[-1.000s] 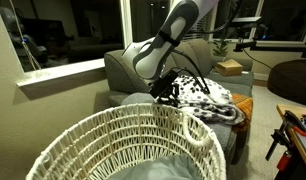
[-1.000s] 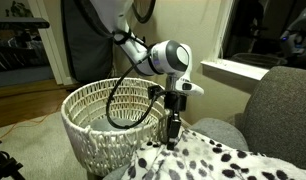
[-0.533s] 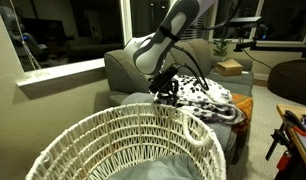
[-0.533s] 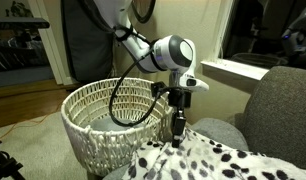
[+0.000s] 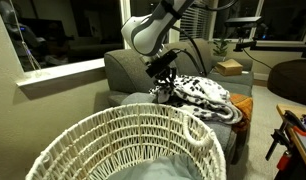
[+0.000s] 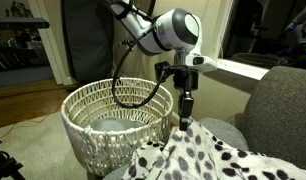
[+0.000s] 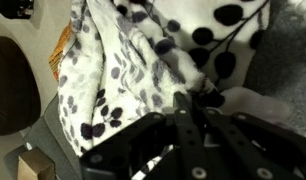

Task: Put the blanket on the sofa in the laundry basket

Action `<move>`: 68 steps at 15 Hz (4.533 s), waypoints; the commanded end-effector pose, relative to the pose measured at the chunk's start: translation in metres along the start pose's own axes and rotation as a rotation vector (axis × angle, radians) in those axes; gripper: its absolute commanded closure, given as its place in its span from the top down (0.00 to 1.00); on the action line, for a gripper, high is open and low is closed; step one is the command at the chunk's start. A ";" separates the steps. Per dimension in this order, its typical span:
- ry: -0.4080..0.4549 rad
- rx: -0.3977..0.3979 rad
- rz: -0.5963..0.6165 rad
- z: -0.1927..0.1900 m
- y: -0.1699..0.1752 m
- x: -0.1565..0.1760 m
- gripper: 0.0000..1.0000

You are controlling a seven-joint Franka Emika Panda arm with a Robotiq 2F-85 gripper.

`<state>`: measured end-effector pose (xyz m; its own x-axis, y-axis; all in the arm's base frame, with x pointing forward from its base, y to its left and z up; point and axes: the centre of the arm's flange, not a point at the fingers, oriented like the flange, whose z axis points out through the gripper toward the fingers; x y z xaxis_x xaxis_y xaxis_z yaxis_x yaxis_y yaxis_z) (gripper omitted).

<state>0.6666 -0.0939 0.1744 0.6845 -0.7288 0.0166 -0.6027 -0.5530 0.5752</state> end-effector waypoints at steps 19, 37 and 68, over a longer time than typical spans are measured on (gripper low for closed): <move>0.061 0.114 0.108 -0.108 0.111 -0.060 0.03; 0.153 0.132 0.172 -0.178 0.151 -0.082 0.03; 0.290 0.103 -0.056 -0.197 0.156 -0.206 0.03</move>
<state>0.5280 0.0334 0.4069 0.7615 -0.6082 0.2238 -0.6237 -0.5940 0.5080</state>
